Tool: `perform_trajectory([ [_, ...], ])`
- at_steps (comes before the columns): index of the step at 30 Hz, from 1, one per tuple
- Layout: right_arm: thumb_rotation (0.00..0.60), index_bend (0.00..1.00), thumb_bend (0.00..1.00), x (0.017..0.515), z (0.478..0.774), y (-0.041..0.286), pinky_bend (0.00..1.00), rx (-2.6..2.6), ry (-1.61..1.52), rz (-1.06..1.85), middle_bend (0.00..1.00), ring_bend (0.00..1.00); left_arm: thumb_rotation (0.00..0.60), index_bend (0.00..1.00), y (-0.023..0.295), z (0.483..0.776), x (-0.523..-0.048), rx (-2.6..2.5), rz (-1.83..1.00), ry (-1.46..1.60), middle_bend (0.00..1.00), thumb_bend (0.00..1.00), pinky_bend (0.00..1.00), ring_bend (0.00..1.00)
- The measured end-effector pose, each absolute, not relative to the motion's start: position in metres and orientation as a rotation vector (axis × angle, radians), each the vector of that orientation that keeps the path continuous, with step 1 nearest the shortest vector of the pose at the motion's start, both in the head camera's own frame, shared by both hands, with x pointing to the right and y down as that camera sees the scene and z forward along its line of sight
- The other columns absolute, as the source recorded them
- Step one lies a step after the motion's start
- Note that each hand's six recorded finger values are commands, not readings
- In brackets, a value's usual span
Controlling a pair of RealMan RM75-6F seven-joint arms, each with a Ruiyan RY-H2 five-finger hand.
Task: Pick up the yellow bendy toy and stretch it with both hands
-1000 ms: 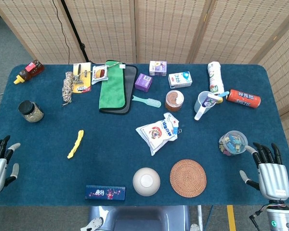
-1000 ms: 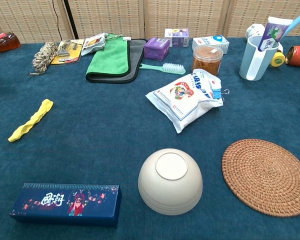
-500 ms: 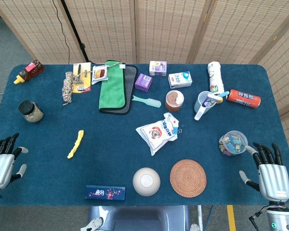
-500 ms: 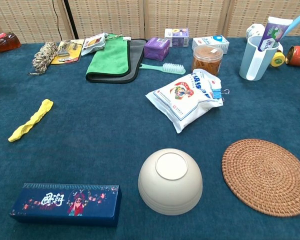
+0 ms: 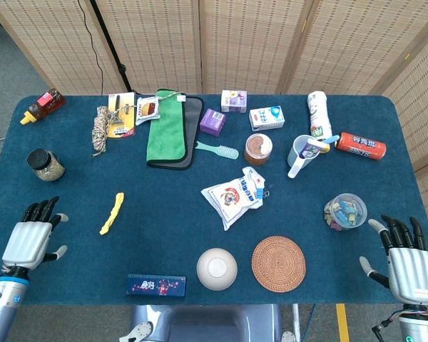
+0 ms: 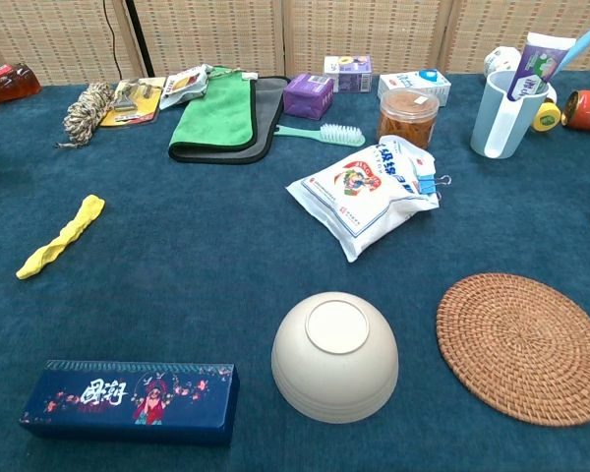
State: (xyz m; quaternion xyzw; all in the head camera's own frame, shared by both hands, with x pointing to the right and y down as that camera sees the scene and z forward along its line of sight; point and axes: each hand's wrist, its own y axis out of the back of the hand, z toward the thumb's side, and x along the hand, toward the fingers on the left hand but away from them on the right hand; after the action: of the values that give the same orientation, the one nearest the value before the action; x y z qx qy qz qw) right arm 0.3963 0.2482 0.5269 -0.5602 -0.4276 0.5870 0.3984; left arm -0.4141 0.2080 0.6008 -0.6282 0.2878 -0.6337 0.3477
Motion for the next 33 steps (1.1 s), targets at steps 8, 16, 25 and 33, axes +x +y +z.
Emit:
perform_trajectory([
  [8, 0.6, 0.22, 0.28, 0.393, 0.529, 0.246, 0.02, -1.421, -1.071, 1.49, 0.16, 0.16, 0.547, 0.37, 0.202, 0.626, -0.391, -1.629, -1.664, 0.738, 0.07, 0.18, 0.07, 0.08],
  [16, 0.6, 0.23, 0.28, 0.396, 0.528, 0.248, 0.02, -1.413, -1.076, 1.502, 0.16, 0.16, 0.547, 0.4, 0.201, 0.648, -0.371, -1.65, -1.687, 0.691, 0.07, 0.18, 0.07, 0.08],
  [25, 0.6, 0.23, 0.28, 0.398, 0.528, 0.249, 0.02, -1.414, -1.077, 1.506, 0.16, 0.16, 0.545, 0.4, 0.201, 0.666, -0.365, -1.651, -1.741, 0.705, 0.07, 0.2, 0.07, 0.08],
  [33, 0.6, 0.23, 0.28, 0.398, 0.526, 0.251, 0.02, -1.408, -1.079, 1.508, 0.16, 0.16, 0.545, 0.41, 0.197, 0.673, -0.357, -1.666, -1.746, 0.707, 0.07, 0.28, 0.07, 0.08],
])
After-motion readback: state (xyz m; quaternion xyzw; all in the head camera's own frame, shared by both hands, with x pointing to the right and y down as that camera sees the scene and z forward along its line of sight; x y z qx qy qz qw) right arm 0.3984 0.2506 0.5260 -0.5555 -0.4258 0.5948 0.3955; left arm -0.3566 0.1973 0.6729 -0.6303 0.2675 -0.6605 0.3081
